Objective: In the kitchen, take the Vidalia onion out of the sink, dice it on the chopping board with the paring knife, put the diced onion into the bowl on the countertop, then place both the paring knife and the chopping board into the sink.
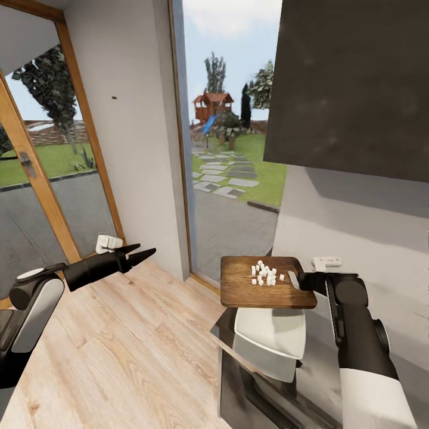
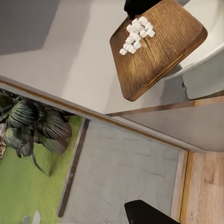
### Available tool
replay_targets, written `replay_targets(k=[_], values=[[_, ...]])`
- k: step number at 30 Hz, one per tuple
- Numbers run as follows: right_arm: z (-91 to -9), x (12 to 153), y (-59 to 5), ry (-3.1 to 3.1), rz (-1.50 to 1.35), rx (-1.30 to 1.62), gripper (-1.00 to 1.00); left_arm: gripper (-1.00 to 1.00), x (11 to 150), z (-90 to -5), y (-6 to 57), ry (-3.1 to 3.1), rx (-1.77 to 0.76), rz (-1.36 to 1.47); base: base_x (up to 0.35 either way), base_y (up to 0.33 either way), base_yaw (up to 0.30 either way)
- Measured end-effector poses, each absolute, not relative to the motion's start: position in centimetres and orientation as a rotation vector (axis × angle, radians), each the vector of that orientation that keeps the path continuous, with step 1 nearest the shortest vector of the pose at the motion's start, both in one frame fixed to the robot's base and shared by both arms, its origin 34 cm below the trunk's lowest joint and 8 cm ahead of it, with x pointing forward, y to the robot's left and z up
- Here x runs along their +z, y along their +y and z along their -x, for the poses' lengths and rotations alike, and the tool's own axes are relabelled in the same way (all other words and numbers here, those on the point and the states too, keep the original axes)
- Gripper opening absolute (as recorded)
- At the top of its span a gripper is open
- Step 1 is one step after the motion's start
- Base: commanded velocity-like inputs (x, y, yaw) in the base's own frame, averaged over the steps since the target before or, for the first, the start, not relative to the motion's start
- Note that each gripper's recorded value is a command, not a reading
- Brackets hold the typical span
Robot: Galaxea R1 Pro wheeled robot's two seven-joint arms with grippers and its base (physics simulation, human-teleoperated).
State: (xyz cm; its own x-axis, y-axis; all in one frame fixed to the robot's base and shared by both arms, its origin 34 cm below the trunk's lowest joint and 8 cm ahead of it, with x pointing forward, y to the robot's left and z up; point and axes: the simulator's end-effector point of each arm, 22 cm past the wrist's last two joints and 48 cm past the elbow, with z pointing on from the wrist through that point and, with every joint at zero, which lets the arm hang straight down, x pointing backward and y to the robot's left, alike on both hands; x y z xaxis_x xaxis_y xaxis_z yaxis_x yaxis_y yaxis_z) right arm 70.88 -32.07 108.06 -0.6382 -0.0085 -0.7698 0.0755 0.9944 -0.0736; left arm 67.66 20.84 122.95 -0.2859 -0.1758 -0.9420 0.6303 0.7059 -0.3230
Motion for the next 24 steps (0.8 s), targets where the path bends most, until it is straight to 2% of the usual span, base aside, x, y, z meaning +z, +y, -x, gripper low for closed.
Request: replay_targets(k=[7, 24], values=[[-71.54, 108.88, -32.16, 2.212, -0.024, -0.136, -1.00, 1.00, 122.93, -67.68, 20.86, 1.690, -0.818, -0.368, -0.116, -0.103, 0.000], [-71.58, 108.94, -32.14, 2.209, -0.023, -0.135, -1.00, 1.00, 122.91, -67.68, 20.87, 1.690, -0.818, -0.367, -0.005, -0.004, 0.000]])
